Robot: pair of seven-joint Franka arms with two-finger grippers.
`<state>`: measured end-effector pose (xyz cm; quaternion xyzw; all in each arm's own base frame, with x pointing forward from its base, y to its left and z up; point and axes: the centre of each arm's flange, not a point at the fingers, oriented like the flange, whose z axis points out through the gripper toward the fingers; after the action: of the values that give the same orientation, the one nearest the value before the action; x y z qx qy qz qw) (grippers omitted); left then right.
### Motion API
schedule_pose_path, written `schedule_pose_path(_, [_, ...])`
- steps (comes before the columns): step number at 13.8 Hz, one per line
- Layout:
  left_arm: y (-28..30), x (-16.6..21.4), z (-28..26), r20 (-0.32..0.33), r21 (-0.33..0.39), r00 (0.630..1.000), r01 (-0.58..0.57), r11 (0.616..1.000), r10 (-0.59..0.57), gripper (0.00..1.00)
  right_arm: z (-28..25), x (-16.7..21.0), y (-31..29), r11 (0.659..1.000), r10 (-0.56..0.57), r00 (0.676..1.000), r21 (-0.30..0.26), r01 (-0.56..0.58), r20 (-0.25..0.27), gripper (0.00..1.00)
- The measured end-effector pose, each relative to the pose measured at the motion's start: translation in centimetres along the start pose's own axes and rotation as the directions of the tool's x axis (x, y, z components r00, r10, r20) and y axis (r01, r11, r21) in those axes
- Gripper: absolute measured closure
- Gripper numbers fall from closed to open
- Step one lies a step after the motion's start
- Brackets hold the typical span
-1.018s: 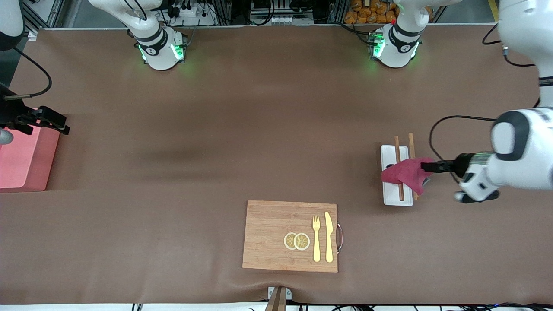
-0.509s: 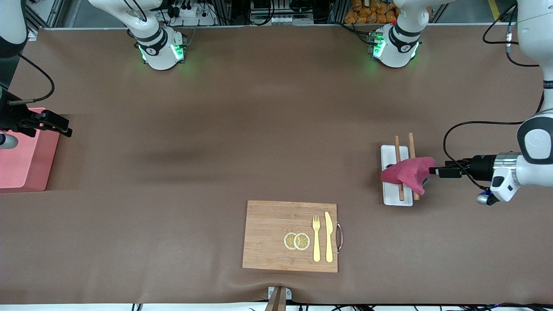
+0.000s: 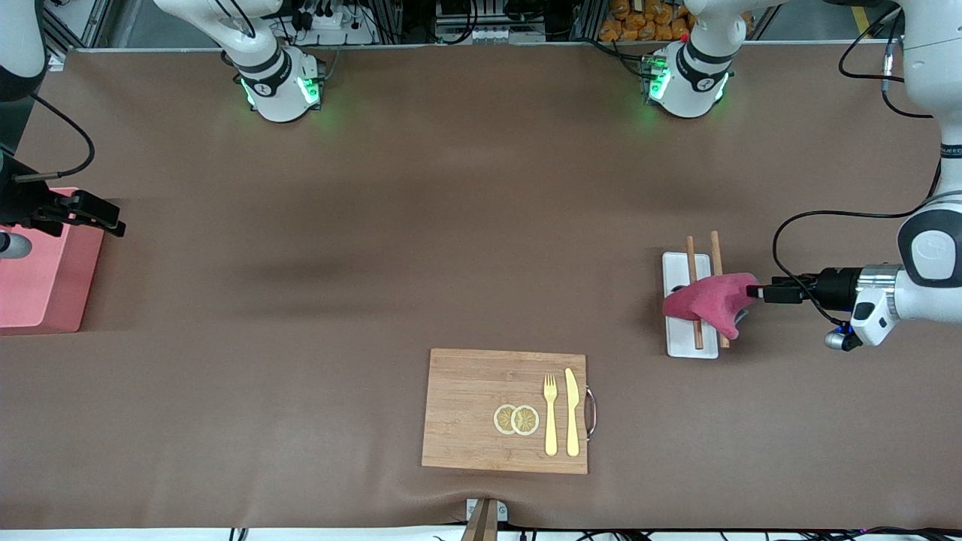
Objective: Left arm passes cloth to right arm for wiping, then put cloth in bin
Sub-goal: 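Grasp the pink cloth edge with the left gripper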
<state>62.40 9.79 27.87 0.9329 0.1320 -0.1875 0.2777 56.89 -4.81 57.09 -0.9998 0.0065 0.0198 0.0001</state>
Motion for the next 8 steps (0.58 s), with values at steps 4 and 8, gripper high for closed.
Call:
schedule_pose_path(4, [1.3, 0.1, 1.1, 0.012, -0.036, 1.0, -0.015, 0.999, 0.015, 0.09, 0.4, 0.2, 0.3, 1.0, 0.006, 1.0, 0.0, -0.006, 0.009, 0.0])
schedule_pose_path(8, [1.6, 0.0, 1.5, 0.02, -0.03, 0.995, -0.101, 0.994, 0.102, 0.52, 0.9, 0.4, 0.3, 1.0, 0.006, 1.0, 0.0, -0.006, 0.016, 0.0])
